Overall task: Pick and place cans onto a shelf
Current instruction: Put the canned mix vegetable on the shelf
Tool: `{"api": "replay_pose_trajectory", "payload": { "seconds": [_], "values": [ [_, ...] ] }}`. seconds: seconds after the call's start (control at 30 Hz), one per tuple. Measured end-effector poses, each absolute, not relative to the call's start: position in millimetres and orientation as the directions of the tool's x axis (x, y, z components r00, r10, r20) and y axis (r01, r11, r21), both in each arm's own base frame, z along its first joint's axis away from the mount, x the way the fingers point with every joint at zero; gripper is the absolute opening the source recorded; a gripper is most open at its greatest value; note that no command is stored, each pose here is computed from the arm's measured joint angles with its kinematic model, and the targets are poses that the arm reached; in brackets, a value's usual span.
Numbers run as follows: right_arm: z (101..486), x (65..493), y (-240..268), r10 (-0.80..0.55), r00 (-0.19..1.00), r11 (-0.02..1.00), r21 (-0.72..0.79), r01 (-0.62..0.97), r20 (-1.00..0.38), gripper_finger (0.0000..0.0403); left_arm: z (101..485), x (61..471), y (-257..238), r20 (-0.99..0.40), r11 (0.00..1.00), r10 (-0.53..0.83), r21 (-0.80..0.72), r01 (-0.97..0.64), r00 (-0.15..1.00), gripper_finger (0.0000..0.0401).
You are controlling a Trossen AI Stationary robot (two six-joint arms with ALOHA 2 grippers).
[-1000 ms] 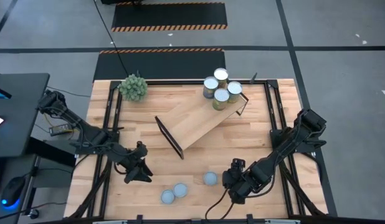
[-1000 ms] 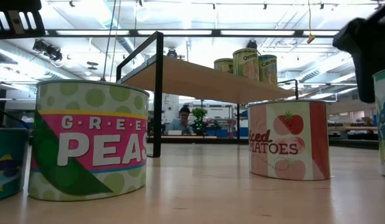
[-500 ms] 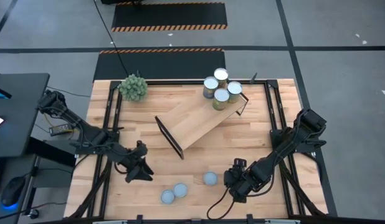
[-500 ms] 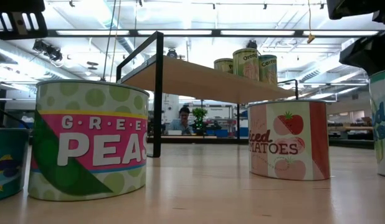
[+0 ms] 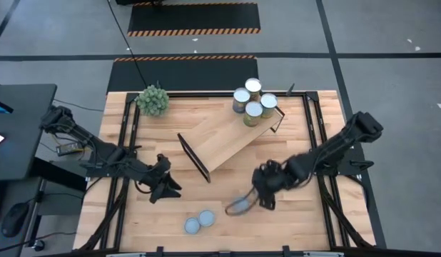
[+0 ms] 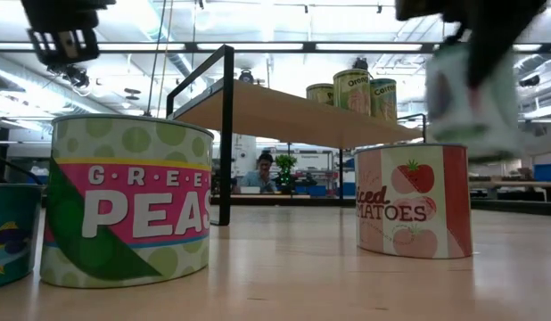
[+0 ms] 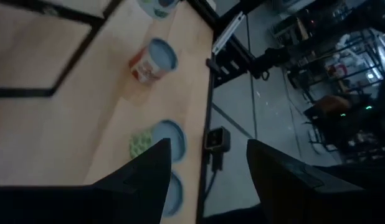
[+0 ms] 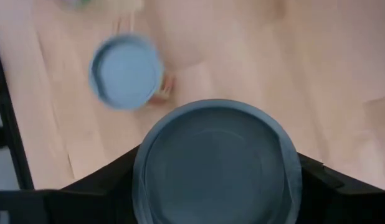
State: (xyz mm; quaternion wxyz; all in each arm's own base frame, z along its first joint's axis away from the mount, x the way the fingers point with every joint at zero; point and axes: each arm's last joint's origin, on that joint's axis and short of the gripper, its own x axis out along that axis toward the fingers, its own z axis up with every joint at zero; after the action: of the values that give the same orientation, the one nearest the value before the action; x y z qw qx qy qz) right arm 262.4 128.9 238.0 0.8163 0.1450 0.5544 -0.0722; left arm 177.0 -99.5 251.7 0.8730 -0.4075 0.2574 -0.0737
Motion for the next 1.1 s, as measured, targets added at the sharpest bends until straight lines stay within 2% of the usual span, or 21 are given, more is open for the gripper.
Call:
{"api": "replay_pose_trajectory", "payload": {
  "seconds": [0.3, 0.6, 0.83, 1.1],
  "values": [
    [302, 280, 71, -0.055, 0.424, 0.934, 0.103, 0.341, -0.904, 0.0283, 256, 176, -76, -0.403, 0.712, -0.307, -0.699, -0.073, 0.862, 0.0215],
    [339, 310, 16, -0.139, 0.456, 0.893, 0.087, 0.441, -0.879, 0.0282, 273, 163, -52, -0.314, 0.756, -0.228, -0.654, -0.036, 0.922, 0.0215],
    [343, 327, -21, -0.227, 0.415, 0.822, 0.055, 0.566, -0.881, 0.0282, 276, 161, -46, -0.297, 0.779, -0.198, -0.626, -0.034, 0.934, 0.0215],
    [329, 338, -27, -0.26, 0.358, 0.794, 0.012, 0.608, -0.897, 0.0304, 275, 161, -46, -0.311, 0.781, -0.196, -0.623, -0.043, 0.93, 0.0215]
  ]
}}
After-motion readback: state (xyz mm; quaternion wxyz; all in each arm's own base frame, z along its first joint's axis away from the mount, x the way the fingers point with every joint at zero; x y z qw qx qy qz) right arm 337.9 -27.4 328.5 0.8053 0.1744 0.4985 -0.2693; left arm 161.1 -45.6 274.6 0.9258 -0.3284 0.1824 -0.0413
